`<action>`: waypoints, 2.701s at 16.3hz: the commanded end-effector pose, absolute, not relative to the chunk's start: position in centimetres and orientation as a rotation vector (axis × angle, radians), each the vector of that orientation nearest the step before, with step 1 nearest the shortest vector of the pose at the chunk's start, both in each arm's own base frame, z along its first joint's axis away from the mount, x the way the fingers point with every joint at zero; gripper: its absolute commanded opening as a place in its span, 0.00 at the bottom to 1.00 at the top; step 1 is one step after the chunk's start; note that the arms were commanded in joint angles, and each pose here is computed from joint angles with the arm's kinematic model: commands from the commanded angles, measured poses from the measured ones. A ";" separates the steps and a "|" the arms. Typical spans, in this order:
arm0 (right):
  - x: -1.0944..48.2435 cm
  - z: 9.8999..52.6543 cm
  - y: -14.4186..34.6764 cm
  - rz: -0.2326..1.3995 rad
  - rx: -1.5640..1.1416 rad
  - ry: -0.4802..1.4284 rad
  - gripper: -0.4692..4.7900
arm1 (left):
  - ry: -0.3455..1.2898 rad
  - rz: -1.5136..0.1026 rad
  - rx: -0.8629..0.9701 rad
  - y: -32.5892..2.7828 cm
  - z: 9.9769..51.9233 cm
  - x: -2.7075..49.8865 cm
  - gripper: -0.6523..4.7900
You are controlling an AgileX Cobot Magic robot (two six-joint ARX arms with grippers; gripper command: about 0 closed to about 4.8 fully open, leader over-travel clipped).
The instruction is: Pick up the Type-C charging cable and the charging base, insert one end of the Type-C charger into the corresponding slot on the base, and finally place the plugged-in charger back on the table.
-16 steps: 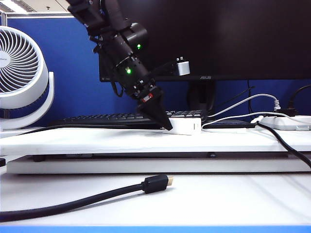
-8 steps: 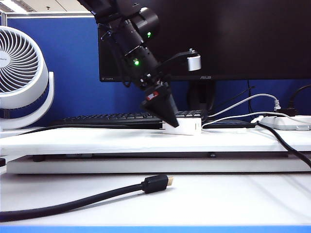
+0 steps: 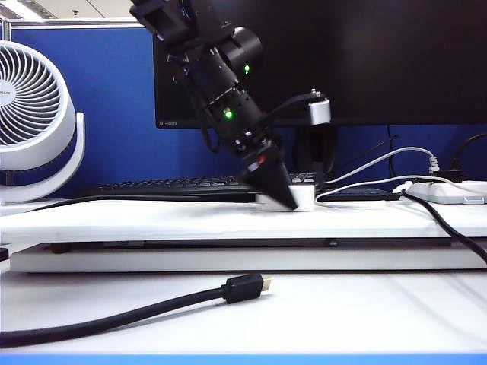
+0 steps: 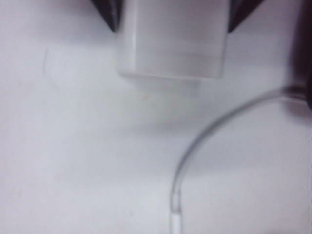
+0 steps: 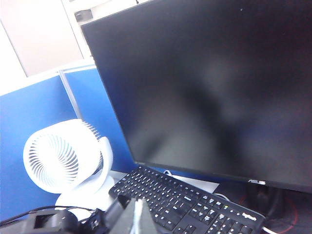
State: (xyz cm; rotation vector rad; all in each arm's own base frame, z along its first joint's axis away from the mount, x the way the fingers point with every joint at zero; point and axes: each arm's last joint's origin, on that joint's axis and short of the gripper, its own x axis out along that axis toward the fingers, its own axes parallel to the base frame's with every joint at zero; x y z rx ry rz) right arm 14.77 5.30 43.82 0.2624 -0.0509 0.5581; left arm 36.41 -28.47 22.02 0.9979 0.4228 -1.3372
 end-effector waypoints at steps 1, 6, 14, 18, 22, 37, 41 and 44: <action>14.6 44.2 5.3 0.581 0.264 -0.073 0.09 | 0.538 -1.283 0.891 -28.5 21.9 36.2 0.39; 14.6 44.1 5.3 0.581 0.264 -0.073 0.09 | 0.902 -0.926 0.680 -26.6 23.9 34.7 0.26; 14.6 44.1 5.3 0.582 0.264 -0.071 0.09 | 1.136 -0.912 0.682 -25.3 23.5 33.1 0.28; 14.6 44.1 5.3 0.586 0.264 -0.070 0.09 | 1.237 -0.890 0.680 -24.8 23.4 32.3 0.38; 14.6 43.9 5.3 0.583 0.264 -0.051 0.09 | 1.273 -0.885 0.690 -24.5 23.4 32.1 0.92; 14.6 43.7 5.4 0.583 0.263 -0.025 0.09 | 1.194 -0.857 0.710 -25.0 24.4 32.7 0.90; 14.6 43.7 5.4 0.583 0.263 -0.025 0.09 | 1.201 -0.864 0.706 -25.1 23.8 32.9 0.90; 14.6 43.7 5.4 0.584 0.263 -0.025 0.09 | 1.199 -0.867 0.703 -25.2 23.7 33.0 0.90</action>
